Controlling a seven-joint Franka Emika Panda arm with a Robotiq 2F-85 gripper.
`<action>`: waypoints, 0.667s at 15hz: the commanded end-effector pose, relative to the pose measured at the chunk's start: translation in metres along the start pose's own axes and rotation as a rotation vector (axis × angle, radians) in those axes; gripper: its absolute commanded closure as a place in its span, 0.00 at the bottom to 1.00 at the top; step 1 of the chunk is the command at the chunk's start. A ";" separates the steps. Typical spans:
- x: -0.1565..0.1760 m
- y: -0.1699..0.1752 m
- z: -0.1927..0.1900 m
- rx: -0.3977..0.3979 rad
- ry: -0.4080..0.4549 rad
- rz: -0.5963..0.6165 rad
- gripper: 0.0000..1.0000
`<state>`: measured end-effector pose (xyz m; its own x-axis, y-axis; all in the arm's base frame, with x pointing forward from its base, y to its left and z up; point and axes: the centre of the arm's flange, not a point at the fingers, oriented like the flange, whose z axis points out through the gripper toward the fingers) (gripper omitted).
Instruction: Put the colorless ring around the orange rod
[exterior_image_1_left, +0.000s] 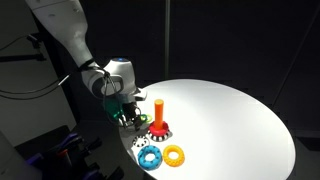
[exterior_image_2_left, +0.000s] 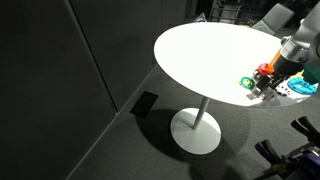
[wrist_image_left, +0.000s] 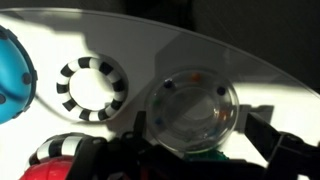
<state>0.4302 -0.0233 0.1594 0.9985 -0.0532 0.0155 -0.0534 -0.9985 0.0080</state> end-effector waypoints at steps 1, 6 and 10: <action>0.006 0.002 0.005 -0.006 0.015 0.010 0.00; 0.006 0.002 0.008 0.008 0.017 0.013 0.00; 0.007 0.002 0.007 0.017 0.017 0.021 0.28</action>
<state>0.4313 -0.0225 0.1527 0.9981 -0.0594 0.0174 -0.0595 -0.9982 0.0050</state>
